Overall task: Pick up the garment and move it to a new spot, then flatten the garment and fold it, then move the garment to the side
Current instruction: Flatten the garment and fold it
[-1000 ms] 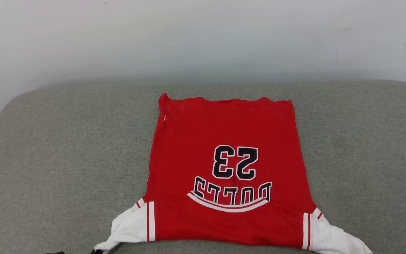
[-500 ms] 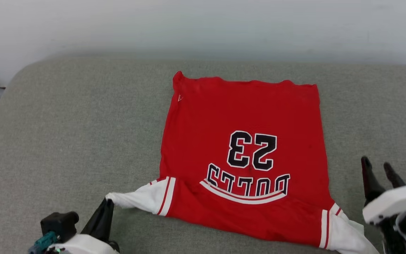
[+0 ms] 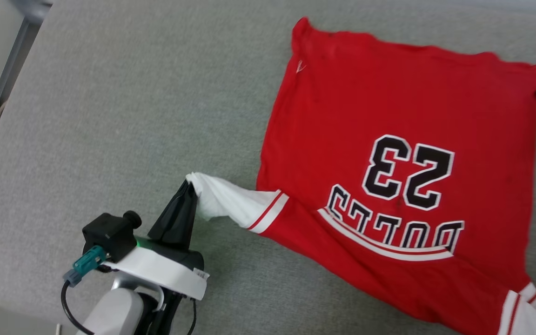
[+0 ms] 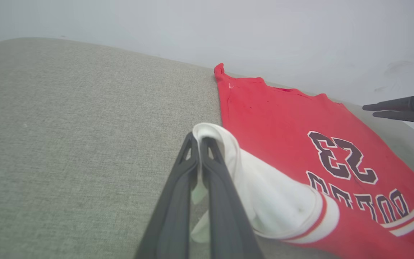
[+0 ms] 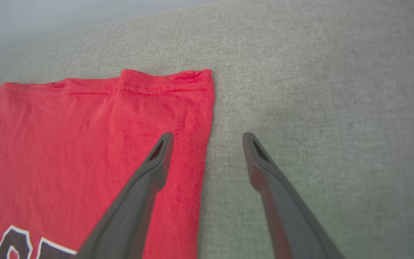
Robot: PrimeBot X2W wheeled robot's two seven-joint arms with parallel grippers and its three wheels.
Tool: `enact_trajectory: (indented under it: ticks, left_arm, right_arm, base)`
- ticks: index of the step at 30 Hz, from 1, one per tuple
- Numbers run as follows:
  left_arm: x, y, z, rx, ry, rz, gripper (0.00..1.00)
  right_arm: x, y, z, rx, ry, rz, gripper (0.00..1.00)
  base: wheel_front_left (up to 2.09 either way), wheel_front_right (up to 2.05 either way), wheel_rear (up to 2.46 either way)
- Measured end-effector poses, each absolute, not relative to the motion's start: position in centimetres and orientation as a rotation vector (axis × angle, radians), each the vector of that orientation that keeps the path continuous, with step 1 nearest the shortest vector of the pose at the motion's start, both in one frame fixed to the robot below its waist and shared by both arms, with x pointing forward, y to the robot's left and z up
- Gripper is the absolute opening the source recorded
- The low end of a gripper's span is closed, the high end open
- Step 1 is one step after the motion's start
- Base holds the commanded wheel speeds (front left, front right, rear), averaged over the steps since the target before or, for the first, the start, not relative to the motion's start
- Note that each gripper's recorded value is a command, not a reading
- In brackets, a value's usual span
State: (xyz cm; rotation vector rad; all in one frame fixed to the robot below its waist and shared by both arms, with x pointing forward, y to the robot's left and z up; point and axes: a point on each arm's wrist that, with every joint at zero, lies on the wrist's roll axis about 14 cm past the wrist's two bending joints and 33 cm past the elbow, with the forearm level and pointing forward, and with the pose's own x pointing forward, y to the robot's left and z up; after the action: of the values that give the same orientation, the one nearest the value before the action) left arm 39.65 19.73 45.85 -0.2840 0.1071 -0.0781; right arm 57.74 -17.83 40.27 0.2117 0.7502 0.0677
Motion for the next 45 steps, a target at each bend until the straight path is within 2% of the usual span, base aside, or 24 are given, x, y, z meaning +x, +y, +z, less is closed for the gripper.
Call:
enact_trajectory:
  ticks: [4, 9, 15, 16, 17, 18, 21, 27, 36, 43, 45]
  left_arm:
    - [40.2, 20.1, 45.3, -0.285, 0.109, -0.064, 0.0]
    - [40.8, 20.7, 44.4, -0.278, 0.121, -0.046, 0.0]
    - [40.7, 21.1, 43.7, -0.273, 0.134, -0.022, 0.0]
    - [40.8, 21.2, 43.7, -0.275, 0.134, -0.019, 0.0]
    - [40.8, 21.3, 43.6, -0.272, 0.133, -0.017, 0.0]
    - [40.7, 21.3, 43.5, -0.266, 0.137, -0.018, 0.0]
    - [40.7, 21.3, 43.3, -0.27, 0.141, -0.015, 0.0]
    - [40.2, 21.4, 43.4, -0.267, 0.142, -0.011, 0.0]
    - [38.2, 22.0, 44.4, -0.275, 0.122, 0.008, 0.0]
    - [36.7, 21.9, 44.6, -0.285, 0.123, 0.012, 0.0]
    - [36.2, 21.9, 44.5, -0.286, 0.132, 0.01, 0.0]
  right_arm:
    - [60.5, -16.5, 39.6, 0.175, 0.793, 0.087, 1.0]
    - [62.3, -15.0, 37.4, 0.139, 0.849, 0.102, 1.0]
    - [61.1, -14.4, 34.0, 0.113, 1.041, 0.107, 1.0]
    - [60.6, -14.5, 33.7, 0.127, 1.076, 0.103, 0.65]
    - [60.2, -14.6, 33.5, 0.134, 1.117, 0.102, 0.05]
    - [59.8, -14.6, 33.4, 0.142, 1.15, 0.101, 0.0]
    - [59.2, -14.7, 33.4, 0.154, 1.186, 0.096, 0.0]
    - [59.1, -15.5, 35.5, 0.118, 1.14, 0.082, 0.0]
    - [58.8, -19.4, 43.9, 0.046, 0.912, 0.048, 0.0]
    - [52.4, -23.0, 46.4, 0.037, 0.832, 0.024, 0.0]
    - [48.7, -24.7, 46.4, 0.068, 0.823, -0.003, 0.0]
  base:
    - [0.0, 0.0, 0.0]
    - [0.0, 0.0, 0.0]
    - [0.0, 0.0, 0.0]
    - [0.0, 0.0, 0.0]
    - [0.0, 0.0, 0.0]
    - [0.0, 0.0, 0.0]
    - [0.0, 0.0, 0.0]
    - [0.0, 0.0, 0.0]
    - [0.0, 0.0, 0.0]
    - [0.0, 0.0, 0.0]
    - [0.0, 0.0, 0.0]
